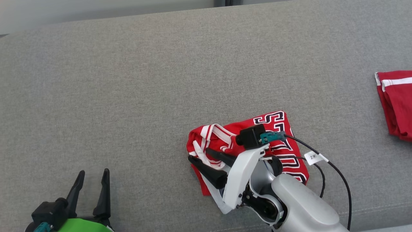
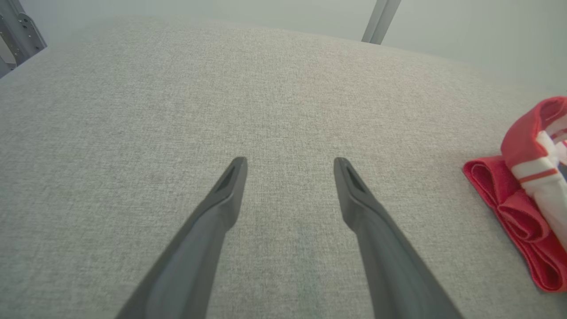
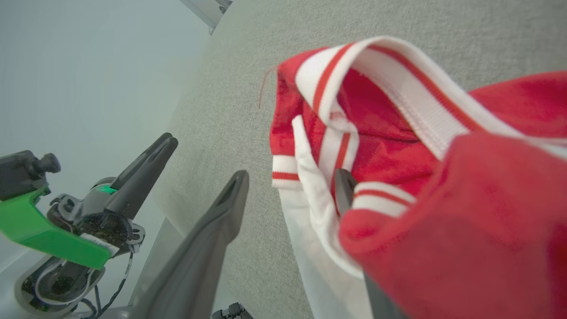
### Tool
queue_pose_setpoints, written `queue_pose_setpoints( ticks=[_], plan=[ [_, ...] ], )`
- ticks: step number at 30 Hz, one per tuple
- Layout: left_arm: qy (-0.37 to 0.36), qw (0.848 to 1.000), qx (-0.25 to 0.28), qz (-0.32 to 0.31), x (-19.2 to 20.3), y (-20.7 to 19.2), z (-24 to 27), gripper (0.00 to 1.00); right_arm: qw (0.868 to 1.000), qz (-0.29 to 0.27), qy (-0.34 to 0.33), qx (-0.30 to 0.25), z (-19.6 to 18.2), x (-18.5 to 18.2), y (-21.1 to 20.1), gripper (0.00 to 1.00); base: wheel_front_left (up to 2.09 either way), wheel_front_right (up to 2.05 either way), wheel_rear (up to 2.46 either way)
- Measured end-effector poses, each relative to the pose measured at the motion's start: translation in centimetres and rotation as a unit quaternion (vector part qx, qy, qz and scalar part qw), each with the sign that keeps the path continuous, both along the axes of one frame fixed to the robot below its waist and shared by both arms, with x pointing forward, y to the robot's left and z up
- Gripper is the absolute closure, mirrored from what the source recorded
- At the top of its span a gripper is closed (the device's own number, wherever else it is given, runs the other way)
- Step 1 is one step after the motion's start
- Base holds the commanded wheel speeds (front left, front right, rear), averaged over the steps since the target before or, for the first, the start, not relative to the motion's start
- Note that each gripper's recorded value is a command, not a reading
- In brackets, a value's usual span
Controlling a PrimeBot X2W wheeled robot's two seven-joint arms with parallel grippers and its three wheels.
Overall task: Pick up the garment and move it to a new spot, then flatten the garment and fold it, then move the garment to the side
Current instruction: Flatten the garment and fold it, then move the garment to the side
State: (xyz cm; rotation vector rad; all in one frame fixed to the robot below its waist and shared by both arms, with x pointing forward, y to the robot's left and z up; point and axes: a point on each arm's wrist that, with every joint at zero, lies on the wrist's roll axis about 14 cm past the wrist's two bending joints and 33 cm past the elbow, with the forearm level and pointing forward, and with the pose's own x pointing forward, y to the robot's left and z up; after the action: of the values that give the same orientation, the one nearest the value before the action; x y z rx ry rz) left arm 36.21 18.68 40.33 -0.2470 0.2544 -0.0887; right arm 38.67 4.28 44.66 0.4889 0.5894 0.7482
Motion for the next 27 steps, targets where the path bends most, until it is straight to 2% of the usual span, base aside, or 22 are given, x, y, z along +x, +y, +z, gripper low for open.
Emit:
queue_pose_setpoints(
  ticks=[2,5,8,11,14,18,21,27],
  plan=[
    [0.0,1.0,0.001,0.002,0.0,0.2,0.0,0.0,1.0,-0.006,-0.012,0.009,0.9,0.4,-0.1,0.0,0.0,0.0,0.0],
    [0.0,1.0,0.003,0.004,-0.2,0.4,0.1,0.0,0.997,-0.035,-0.046,0.06,4.8,1.9,-1.0,0.0,0.0,0.0,0.0],
    [-0.003,1.0,0.003,0.006,-0.2,0.6,0.2,0.0,0.99,-0.085,-0.066,0.089,7.5,3.4,-4.2,0.0,0.0,0.0,0.0],
    [-0.007,1.0,-0.001,0.008,0.0,0.4,0.4,0.0,0.986,-0.141,-0.079,0.035,7.5,4.8,-9.4,0.0,0.0,0.0,0.0],
    [-0.006,1.0,-0.006,0.004,0.2,-0.1,0.3,0.0,0.98,-0.185,-0.048,-0.063,4.6,4.8,-14.9,0.0,0.0,0.0,0.0],
    [-0.001,1.0,-0.009,0.001,0.6,-0.4,-0.2,0.0,0.972,-0.175,0.022,-0.154,0.4,3.1,-17.7,0.0,0.0,0.0,0.0],
    [0.002,1.0,-0.01,-0.001,1.0,-0.5,-0.5,0.0,0.968,-0.168,0.06,-0.176,-1.5,2.4,-18.7,0.0,0.0,0.0,0.0],
    [0.01,1.0,-0.01,0.002,1.1,-0.5,-1.1,0.0,0.969,-0.14,0.115,-0.167,-3.8,1.9,-17.8,0.0,0.0,0.0,0.0]
  ],
)
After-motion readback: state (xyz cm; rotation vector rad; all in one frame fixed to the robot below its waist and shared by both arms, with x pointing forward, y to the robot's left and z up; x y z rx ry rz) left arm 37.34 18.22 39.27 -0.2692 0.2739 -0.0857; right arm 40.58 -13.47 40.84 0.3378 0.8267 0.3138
